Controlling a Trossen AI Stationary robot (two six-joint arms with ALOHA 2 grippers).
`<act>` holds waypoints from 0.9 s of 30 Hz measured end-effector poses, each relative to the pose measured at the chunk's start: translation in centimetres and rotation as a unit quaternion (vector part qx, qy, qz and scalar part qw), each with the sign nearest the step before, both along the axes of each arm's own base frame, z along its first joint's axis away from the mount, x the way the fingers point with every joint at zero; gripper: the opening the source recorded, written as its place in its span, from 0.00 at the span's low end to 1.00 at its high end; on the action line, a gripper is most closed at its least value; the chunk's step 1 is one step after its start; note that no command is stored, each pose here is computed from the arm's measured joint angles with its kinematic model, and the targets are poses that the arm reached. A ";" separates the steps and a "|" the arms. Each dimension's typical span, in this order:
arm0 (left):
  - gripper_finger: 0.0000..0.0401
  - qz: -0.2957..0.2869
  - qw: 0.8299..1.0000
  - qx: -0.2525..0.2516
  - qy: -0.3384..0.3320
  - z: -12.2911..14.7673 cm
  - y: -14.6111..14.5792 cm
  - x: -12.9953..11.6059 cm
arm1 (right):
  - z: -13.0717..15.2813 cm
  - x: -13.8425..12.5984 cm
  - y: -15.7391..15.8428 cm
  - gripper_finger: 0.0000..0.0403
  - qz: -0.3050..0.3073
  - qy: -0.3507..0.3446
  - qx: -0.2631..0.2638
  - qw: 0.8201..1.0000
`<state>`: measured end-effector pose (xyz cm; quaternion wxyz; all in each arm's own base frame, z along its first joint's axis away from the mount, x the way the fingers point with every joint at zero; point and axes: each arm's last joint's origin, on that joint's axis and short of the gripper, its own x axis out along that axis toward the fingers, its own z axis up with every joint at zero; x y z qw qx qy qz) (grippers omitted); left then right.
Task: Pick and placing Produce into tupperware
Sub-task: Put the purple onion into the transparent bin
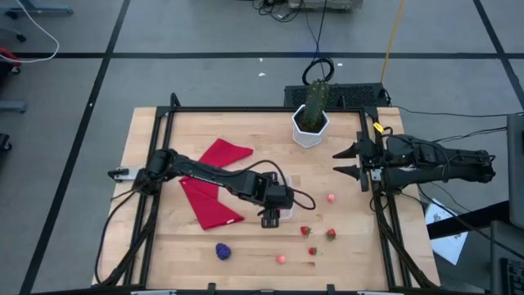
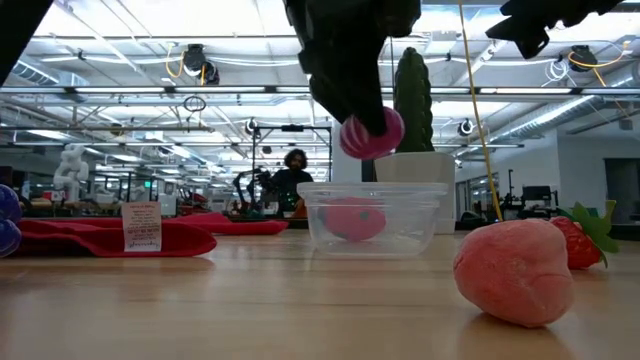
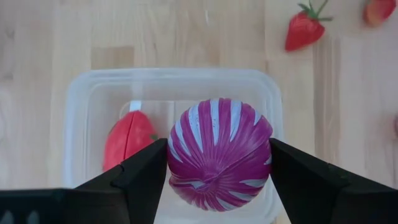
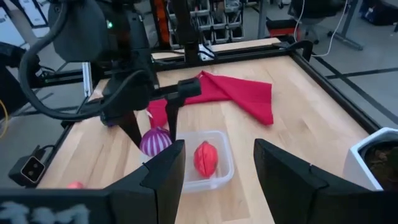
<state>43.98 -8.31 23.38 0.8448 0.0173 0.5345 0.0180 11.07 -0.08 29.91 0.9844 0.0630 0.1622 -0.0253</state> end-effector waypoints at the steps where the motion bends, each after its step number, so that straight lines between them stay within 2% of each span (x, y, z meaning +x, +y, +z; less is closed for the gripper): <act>1: 0.67 0.004 1.000 -0.001 0.002 0.0 0.1 0.0 | 0.0 0.0 0.0 0.46 0.001 -0.001 -0.002 1.000; 6: 0.67 0.015 1.000 -0.002 0.013 -0.7 0.5 0.2 | 0.0 0.0 0.0 0.46 0.000 -0.001 0.000 1.000; 11: 0.67 0.011 0.999 -0.010 0.047 -2.9 0.6 0.6 | 0.0 0.0 0.0 0.46 -0.002 0.001 0.005 1.000; 19: 0.67 0.016 0.999 -0.009 0.043 -2.9 1.0 0.8 | 0.0 0.0 0.0 0.46 -0.002 0.002 0.005 1.000; 27: 0.67 0.015 0.998 -0.013 0.066 -4.7 1.0 1.1 | -0.1 0.0 0.0 0.46 -0.002 0.005 0.005 1.000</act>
